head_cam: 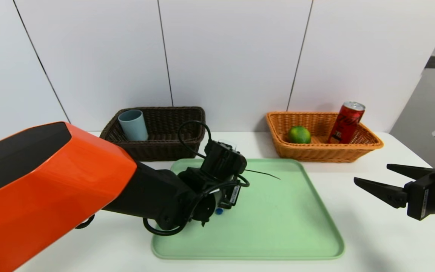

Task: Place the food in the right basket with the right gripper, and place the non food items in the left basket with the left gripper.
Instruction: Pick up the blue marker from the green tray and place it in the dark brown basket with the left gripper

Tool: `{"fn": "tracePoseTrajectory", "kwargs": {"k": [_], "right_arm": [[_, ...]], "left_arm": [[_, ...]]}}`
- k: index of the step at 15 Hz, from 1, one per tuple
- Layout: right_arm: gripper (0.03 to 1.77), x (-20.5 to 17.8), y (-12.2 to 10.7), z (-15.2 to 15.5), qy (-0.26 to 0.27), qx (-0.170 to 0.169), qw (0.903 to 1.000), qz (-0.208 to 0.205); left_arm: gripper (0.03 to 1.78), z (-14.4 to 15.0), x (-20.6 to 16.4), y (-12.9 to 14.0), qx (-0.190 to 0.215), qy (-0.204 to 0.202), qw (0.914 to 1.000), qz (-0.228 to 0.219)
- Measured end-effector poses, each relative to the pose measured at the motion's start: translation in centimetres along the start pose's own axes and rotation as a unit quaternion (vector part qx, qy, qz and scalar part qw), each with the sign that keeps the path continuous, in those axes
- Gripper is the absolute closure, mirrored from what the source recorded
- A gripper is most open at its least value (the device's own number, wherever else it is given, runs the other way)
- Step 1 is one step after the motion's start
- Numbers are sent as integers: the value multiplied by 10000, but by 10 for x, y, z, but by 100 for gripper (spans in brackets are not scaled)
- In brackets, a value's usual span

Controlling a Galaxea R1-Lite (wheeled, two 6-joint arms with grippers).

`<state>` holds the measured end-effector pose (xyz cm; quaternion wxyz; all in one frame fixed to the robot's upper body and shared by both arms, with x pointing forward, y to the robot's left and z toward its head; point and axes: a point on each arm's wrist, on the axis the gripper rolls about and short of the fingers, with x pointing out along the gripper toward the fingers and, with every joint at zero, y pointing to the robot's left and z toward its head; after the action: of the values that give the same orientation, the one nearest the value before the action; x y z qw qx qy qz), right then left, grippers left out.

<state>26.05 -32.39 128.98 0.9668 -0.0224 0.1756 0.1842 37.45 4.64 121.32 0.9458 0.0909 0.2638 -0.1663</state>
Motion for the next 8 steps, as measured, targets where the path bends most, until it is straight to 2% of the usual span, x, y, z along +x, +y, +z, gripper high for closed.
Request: {"fn": "tracePoseTrajectory", "kwargs": {"k": [1,5,8], "right_arm": [[9,0,0,-1,7,6,10000,1],[9,0,0,-2,27,23,10000,10],[9,1,0,-2,41,28,10000,19]], "left_arm": [[165,0,-2,1,10,7,10000,5],[166,8,-27,11,-20,-142,9999,-16],[166,27,-53,28,-71,-491,9988,12]]}}
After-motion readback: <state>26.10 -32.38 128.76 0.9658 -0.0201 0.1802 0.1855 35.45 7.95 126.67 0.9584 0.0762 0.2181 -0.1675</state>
